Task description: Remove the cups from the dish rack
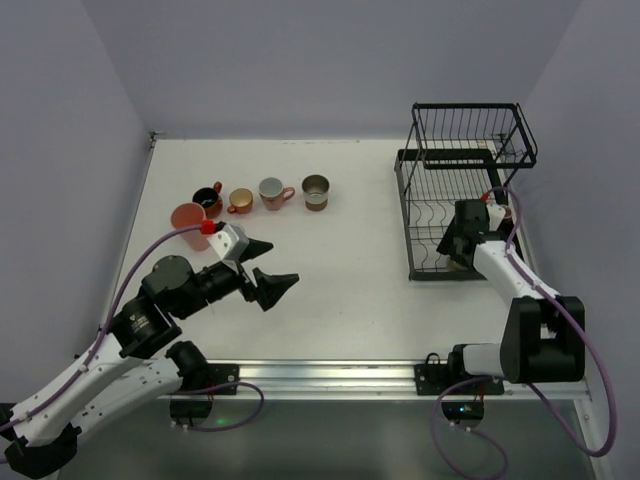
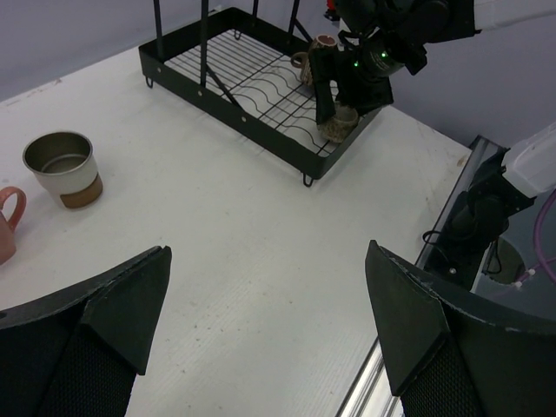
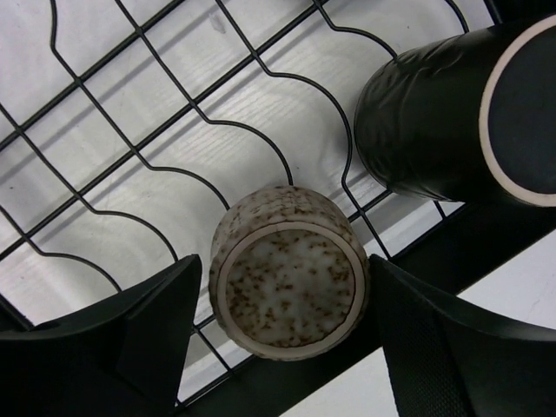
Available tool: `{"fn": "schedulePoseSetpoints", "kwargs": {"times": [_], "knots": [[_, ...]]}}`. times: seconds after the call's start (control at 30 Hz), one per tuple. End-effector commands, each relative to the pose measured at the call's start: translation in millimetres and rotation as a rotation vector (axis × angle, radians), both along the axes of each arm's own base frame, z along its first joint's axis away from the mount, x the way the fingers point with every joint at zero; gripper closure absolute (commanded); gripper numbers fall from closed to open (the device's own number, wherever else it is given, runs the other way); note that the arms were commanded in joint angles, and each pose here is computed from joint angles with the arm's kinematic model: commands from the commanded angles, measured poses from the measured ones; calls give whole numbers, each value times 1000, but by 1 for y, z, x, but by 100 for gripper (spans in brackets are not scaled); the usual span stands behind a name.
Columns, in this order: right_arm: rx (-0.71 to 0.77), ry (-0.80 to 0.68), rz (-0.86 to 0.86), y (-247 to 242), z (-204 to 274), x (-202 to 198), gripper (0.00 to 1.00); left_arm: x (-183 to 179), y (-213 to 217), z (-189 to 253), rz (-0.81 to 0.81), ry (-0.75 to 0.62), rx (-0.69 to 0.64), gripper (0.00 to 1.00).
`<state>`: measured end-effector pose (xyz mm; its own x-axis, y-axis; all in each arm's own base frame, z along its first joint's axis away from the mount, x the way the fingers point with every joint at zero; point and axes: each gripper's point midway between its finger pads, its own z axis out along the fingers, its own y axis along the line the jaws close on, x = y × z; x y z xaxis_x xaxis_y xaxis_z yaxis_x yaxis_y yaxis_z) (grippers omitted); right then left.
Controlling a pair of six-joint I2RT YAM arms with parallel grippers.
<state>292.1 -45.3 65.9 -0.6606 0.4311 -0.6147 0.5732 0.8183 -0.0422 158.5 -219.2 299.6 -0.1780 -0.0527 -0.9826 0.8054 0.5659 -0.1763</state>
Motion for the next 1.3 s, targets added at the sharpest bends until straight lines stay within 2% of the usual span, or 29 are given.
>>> {"fn": "schedulePoseSetpoints", "kwargs": {"times": [0.0,0.07,0.13,0.17,0.27,0.4,0.5,0.53,0.6,0.67,0.7,0.73,0.8,0.83,0.97,1.17,1.27], "knots": [[11,-19,11,2,7,14,23,5,1,-2,22,-12,25,0],[-2,-22,-1,-1,7,15,35,6,2,-3,30,-11,26,0],[-15,-41,-9,-2,13,15,55,7,1,-4,31,-11,28,0],[-19,-77,-6,-1,23,16,60,8,0,-5,33,-8,31,0],[-23,-168,6,3,46,19,60,11,-2,-8,32,3,42,0],[29,-399,145,48,105,27,60,12,-11,-12,4,28,46,0],[288,-518,306,111,123,24,60,9,-25,-9,-44,77,13,0],[445,-590,439,149,141,24,60,8,-30,-6,-60,87,-5,0],[648,-623,521,186,145,9,60,6,-40,-9,-87,156,-33,0],[793,-707,670,221,175,-5,61,9,-53,-14,-110,193,-76,0],[850,-706,689,230,179,-11,62,5,-59,-15,-138,242,-109,0],[889,-756,744,241,194,-15,62,7,-67,-13,-158,234,-157,0],[987,-733,832,263,200,-35,62,7,-79,-26,-182,316,-186,1],[1019,-772,874,270,210,-40,62,10,-84,-21,-194,310,-220,1],[1160,-738,965,296,206,-65,61,20,-103,-43,-196,399,-239,4],[1239,-677,1016,308,185,-78,61,27,-115,-42,-207,433,-296,11],[1279,-642,1040,315,177,-82,61,28,-121,-42,-220,444,-315,20]]}}
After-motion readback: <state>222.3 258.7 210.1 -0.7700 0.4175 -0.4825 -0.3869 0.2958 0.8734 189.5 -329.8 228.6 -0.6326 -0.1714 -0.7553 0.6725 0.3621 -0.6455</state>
